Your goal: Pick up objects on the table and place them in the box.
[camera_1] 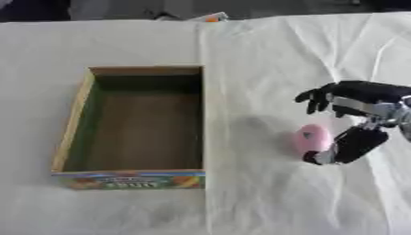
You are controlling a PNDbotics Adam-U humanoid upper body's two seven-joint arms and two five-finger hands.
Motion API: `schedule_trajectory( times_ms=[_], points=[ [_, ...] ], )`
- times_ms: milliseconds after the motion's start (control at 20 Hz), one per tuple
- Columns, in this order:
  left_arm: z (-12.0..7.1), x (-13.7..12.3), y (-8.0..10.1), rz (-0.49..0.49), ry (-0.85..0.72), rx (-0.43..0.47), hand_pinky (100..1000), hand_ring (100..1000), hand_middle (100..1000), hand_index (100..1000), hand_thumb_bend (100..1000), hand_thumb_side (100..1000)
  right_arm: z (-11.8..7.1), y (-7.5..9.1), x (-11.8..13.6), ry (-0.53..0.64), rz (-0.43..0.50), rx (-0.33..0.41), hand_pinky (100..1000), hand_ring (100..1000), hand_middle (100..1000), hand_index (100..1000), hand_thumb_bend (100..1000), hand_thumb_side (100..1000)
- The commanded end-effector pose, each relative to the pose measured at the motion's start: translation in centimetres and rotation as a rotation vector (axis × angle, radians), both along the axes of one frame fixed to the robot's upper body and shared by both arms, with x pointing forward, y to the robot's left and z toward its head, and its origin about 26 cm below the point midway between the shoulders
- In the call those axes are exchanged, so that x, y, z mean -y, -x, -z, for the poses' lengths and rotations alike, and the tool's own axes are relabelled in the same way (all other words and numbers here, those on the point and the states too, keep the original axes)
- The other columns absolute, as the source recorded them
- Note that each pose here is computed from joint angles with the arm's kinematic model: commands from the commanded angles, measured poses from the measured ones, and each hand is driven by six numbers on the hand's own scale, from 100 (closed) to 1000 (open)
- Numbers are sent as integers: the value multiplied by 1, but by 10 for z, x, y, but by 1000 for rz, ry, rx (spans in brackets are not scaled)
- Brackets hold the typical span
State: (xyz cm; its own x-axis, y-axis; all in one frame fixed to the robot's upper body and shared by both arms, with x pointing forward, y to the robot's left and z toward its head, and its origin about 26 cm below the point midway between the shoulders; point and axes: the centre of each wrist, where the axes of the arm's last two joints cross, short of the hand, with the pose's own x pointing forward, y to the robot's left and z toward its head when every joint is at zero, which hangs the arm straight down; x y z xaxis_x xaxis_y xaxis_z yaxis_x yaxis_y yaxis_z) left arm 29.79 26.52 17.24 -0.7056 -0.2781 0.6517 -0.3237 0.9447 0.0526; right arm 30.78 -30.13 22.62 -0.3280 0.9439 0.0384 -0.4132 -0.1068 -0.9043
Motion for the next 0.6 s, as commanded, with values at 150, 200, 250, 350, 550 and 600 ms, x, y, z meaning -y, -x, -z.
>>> schedule_trajectory(
  times_ms=[150, 200, 250, 350, 550, 600],
  points=[
    [-6, 1, 3, 11, -9, 24, 532, 505, 552, 669, 100, 822, 0, -11, 12, 58, 35, 21, 674, 833, 765, 967, 323, 339],
    [-6, 1, 3, 10, -9, 23, 532, 505, 552, 670, 100, 824, 2, -13, 13, 64, 38, 19, 673, 833, 763, 967, 336, 345],
    [-6, 1, 3, 10, -9, 23, 532, 505, 552, 669, 100, 823, 4, -15, 14, 68, 42, 15, 673, 833, 761, 964, 336, 344],
    [-6, 1, 3, 10, -9, 23, 532, 506, 552, 669, 100, 821, 8, -18, 17, 80, 48, 7, 671, 835, 760, 960, 334, 344],
    [-6, 1, 3, 10, -10, 21, 532, 506, 553, 669, 100, 823, 15, -22, 21, 99, 55, -9, 670, 834, 754, 951, 328, 346],
    [-6, 1, 3, 10, -10, 21, 532, 506, 553, 669, 100, 823, 16, -22, 22, 101, 55, -10, 670, 834, 754, 951, 328, 346]
  ],
)
